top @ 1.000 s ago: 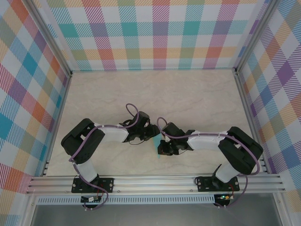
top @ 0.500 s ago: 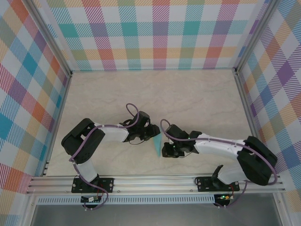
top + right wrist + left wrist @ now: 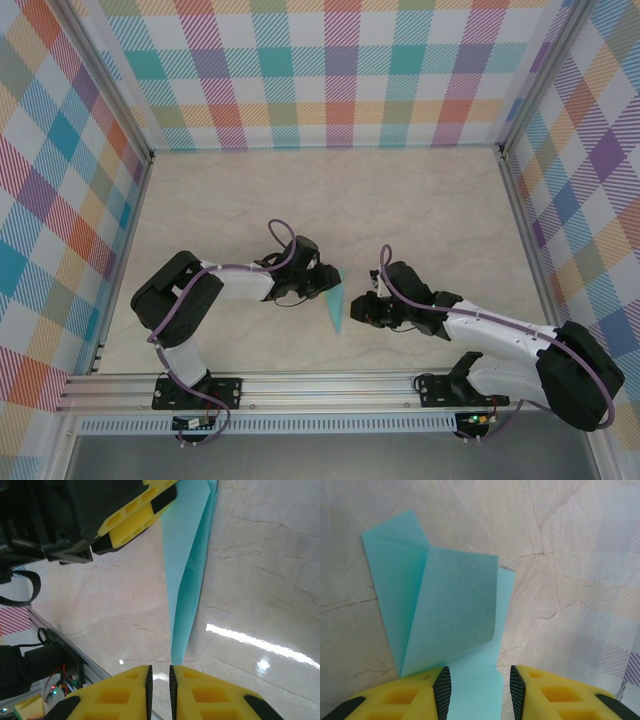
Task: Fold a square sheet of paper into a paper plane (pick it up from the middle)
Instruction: Fold the wing for the fifth time at the center of the table.
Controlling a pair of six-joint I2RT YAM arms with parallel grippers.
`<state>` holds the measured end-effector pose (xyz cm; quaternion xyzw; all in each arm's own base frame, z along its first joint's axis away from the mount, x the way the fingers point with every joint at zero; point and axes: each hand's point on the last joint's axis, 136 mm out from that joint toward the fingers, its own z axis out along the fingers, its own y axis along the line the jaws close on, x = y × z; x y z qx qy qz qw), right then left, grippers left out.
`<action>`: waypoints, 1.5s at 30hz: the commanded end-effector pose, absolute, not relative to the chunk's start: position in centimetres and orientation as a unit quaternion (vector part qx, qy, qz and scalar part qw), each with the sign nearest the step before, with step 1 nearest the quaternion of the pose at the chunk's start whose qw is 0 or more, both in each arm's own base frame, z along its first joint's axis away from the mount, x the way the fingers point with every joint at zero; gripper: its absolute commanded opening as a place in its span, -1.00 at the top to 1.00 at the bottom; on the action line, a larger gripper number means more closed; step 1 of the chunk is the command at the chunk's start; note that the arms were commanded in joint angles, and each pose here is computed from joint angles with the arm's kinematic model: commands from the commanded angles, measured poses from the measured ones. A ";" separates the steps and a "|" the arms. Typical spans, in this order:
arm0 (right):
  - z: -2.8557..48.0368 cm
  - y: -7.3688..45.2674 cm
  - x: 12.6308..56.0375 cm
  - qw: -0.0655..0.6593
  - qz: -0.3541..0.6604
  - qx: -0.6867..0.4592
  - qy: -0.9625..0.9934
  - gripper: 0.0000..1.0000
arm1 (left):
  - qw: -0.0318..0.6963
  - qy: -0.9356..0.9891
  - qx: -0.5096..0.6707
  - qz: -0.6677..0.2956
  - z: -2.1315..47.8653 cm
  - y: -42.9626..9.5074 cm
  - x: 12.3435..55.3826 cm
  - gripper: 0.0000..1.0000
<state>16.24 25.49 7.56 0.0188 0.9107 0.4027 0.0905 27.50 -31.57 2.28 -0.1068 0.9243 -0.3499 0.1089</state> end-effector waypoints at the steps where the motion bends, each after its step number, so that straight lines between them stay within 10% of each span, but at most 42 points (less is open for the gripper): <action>1: 8.7 27.0 16.1 0.068 0.456 0.016 0.887 0.67 | 0.059 0.949 -0.119 -0.285 -3.4 -29.8 25.2 0.20; 45: 0.8 27.7 13.4 -0.078 0.417 0.011 0.905 0.99 | 0.064 0.952 -0.124 -0.271 -3.5 -29.4 25.4 0.21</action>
